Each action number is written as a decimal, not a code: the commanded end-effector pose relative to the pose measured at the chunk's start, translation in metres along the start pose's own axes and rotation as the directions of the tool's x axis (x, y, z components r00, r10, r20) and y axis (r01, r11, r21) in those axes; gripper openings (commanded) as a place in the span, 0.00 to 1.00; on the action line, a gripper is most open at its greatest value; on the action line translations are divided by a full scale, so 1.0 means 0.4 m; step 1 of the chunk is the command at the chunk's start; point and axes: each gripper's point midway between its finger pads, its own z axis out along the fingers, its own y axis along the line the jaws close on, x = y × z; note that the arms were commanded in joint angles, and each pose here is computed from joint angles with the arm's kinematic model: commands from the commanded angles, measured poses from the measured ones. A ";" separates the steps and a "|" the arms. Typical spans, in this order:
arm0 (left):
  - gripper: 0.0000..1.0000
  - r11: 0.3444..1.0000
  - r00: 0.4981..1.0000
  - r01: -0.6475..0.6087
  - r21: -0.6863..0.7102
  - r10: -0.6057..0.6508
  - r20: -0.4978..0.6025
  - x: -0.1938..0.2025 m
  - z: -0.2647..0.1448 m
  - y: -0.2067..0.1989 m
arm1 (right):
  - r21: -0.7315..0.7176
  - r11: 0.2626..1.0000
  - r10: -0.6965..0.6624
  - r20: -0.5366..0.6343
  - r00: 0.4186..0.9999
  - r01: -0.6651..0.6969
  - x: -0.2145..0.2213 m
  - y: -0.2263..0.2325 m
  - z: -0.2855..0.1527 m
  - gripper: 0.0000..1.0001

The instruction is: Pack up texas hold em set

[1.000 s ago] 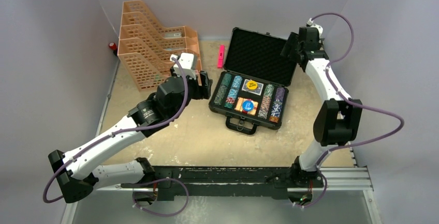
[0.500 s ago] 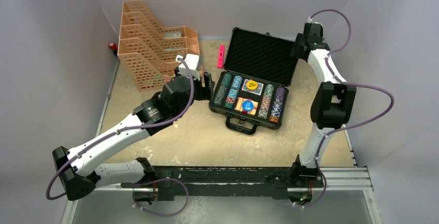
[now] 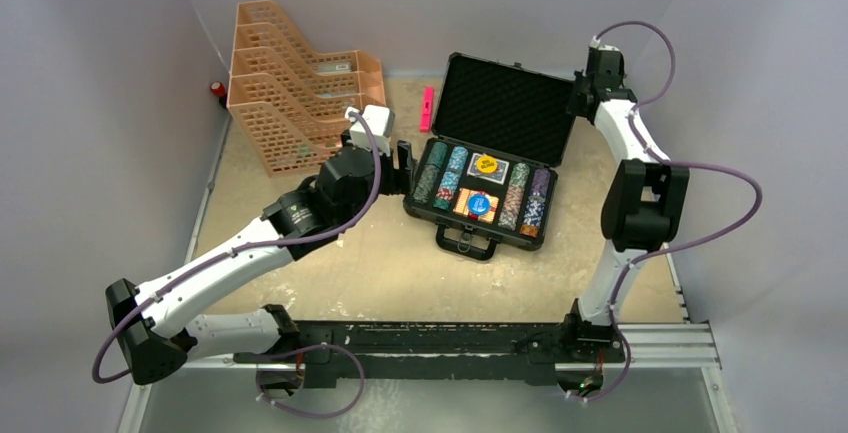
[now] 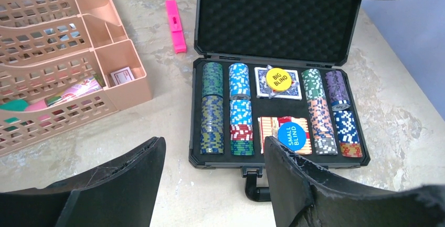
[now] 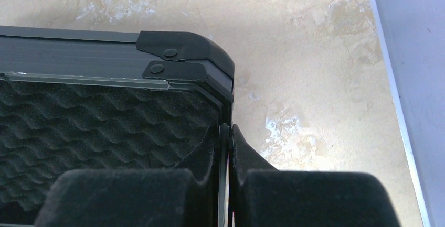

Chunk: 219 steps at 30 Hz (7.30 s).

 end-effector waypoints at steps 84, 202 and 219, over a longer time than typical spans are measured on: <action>0.43 0.961 0.801 0.033 -0.276 -0.190 -0.567 0.538 0.255 0.155 | -0.549 0.834 -0.079 -0.211 0.974 -0.051 0.848 0.519 -0.632 0.69; 0.41 0.966 0.782 0.032 -0.257 -0.185 -0.595 0.567 0.269 0.145 | -0.497 0.830 0.259 -0.060 0.964 -0.254 0.643 0.522 -0.566 0.67; 0.41 0.965 0.787 0.037 -0.259 -0.188 -0.588 0.556 0.263 0.146 | -0.499 0.835 0.243 -0.046 0.969 -0.233 0.610 0.503 -0.599 0.60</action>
